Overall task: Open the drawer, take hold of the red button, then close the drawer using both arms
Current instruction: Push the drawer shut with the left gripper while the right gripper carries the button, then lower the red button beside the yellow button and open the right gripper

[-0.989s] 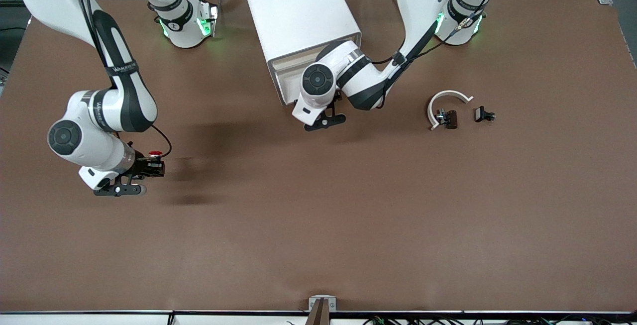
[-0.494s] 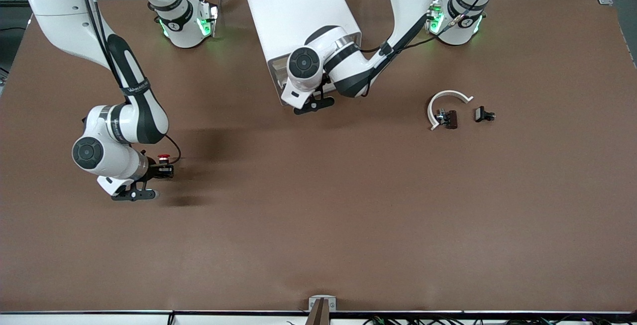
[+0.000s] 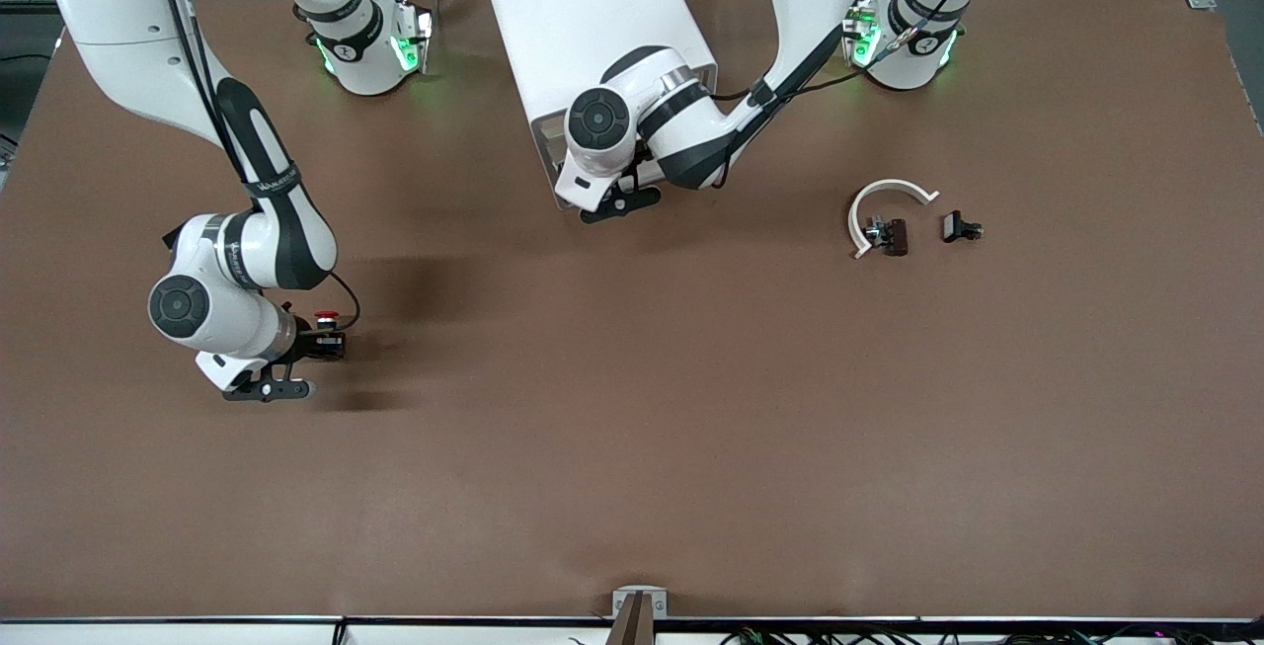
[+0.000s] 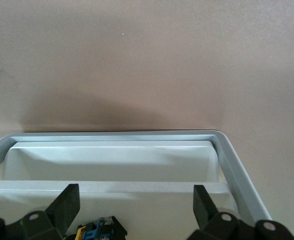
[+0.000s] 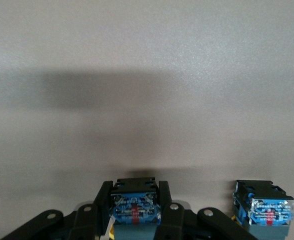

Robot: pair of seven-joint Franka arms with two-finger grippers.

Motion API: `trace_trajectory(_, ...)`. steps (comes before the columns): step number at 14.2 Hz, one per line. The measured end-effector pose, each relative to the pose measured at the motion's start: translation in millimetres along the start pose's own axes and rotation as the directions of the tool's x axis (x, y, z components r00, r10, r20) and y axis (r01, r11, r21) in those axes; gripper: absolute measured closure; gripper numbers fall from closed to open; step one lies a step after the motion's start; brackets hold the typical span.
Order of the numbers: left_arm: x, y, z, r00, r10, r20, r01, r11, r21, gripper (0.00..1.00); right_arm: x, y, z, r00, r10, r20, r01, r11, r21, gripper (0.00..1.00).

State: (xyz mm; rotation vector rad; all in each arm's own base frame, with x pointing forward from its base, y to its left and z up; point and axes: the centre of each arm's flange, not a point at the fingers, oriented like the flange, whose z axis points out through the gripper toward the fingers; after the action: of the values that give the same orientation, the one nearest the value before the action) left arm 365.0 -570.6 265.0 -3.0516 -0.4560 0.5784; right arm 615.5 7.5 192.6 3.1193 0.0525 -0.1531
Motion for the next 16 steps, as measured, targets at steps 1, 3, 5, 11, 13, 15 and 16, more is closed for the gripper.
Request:
trace_trajectory(1,-1.9,0.8,0.2,1.0,0.003,0.0,-0.003,1.0,0.0,0.0,-0.2,1.1,1.5,1.0,0.002,0.002,-0.002,1.0,0.0,0.59)
trace_trajectory(3,-7.5,2.4,2.1,1.0,0.011,0.0,-0.011,1.0,0.003,0.0,-0.3,2.4,2.7,1.0,0.004,0.004,-0.004,1.0,0.0,0.59)
trace_trajectory(5,-11.6,3.4,3.9,1.0,0.017,0.0,-0.017,1.0,0.007,0.0,-0.3,2.6,2.6,1.0,0.004,0.004,-0.004,1.0,0.0,0.43)
trace_trajectory(11,-0.2,1.2,-1.1,1.0,-0.007,-0.007,0.007,1.0,-0.001,0.0,0.6,-0.6,-39.8,0.997,0.004,0.077,-0.004,1.0,0.007,0.0)
trace_trajectory(13,40.3,-8.3,-25.8,0.998,-0.067,-0.013,0.066,0.997,-0.045,0.0,-6.1,-4.4,-79.4,0.995,0.012,0.104,-0.013,1.0,0.012,0.0)
trace_trajectory(15,94.8,-27.1,-62.1,0.989,-0.147,-0.019,0.145,0.984,-0.107,0.0,-16.5,-10.1,-118.1,0.994,0.01,0.112,-0.011,1.0,0.016,0.0)
trace_trajectory(16,122.5,-40.5,-81.9,0.983,-0.182,-0.024,0.177,0.975,-0.138,0.0,-21.3,-12.3,-134.5,0.994,0.008,0.11,-0.01,1.0,0.017,0.0)
